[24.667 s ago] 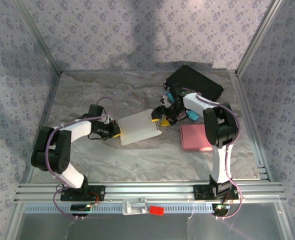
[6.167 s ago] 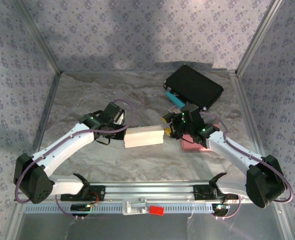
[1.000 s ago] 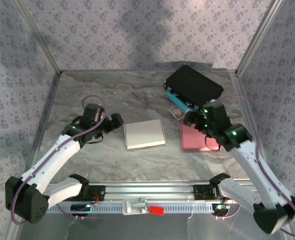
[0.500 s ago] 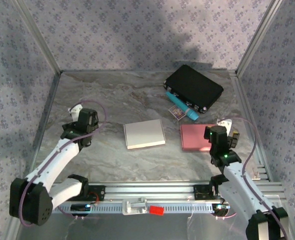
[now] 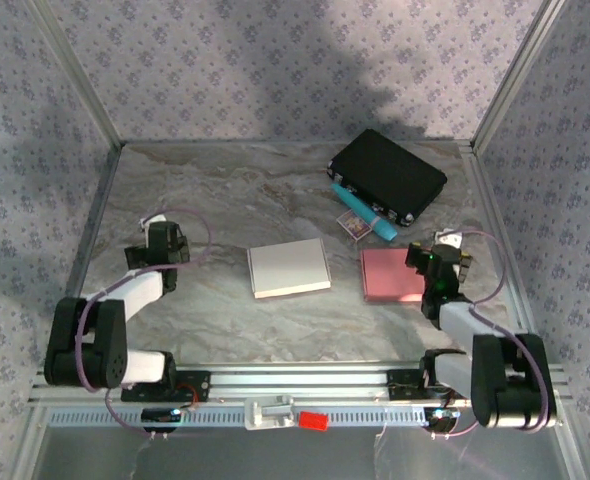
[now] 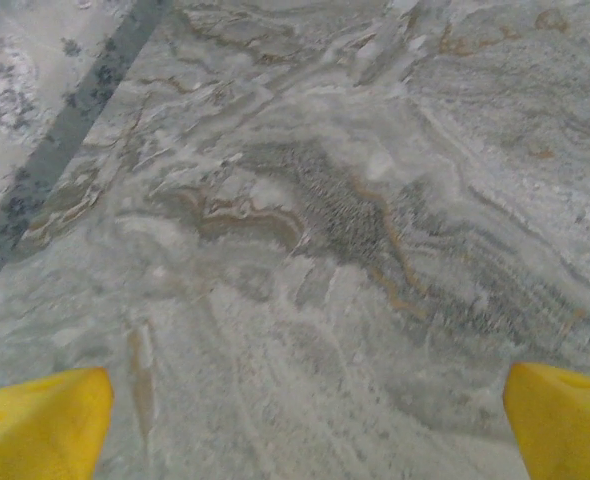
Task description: Fold the paper box
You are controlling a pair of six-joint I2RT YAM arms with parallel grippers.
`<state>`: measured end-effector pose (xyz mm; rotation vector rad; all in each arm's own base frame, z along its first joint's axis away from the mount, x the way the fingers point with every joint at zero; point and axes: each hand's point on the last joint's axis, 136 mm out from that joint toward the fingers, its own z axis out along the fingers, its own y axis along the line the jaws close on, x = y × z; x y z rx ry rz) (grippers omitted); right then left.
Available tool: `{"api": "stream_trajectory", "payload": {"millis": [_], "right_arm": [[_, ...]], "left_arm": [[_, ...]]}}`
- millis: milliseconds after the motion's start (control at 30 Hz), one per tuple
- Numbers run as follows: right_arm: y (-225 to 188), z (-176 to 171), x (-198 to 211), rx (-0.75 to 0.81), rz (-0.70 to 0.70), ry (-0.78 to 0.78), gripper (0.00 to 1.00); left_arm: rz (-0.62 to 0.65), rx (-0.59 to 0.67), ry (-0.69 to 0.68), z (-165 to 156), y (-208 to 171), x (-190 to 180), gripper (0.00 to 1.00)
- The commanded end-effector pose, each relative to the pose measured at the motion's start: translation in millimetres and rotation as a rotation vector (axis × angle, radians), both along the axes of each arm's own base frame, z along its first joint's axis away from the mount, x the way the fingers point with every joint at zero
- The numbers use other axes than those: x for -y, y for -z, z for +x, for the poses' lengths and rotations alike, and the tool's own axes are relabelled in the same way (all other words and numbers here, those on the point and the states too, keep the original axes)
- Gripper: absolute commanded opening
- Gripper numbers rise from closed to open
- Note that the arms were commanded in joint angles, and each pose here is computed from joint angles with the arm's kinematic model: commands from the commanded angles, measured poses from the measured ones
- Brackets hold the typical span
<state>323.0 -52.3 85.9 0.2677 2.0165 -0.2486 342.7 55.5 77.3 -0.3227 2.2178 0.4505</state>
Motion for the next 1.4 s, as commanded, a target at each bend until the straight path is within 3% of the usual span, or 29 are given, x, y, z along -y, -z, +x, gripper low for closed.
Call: {"api": "stream_trajectory", "payload": {"millis": [0,300,433,533,1367], "right_arm": [[-32.6,33.0,-7.0,0.158,0.025,-0.084,0.99],[-4.7,51.7,-8.9,0.141,0.019,-0.105,0.99],[-3.8,51.6,-7.6,0.13,0.005,-0.086,0.99],[-5.4,50.6,-4.1,0.132,-0.021,-0.048,0.99],[-3.4,61.9,-13.4,0.081,-0.058,-0.076,0.99]], "left_arm": [[-0.028,0.14,0.066,29.7,-22.9,5.8,1.0],[-0.117,0.152,0.142,60.7,-18.9,6.2,1.0],[-0.128,0.281,0.167,53.9,-23.3,11.6,1.0],[-0.118,0.311,0.211,53.0,-19.8,20.1,1.0],[-0.104,0.326,0.224,50.6,-14.1,23.5,1.0]]}}
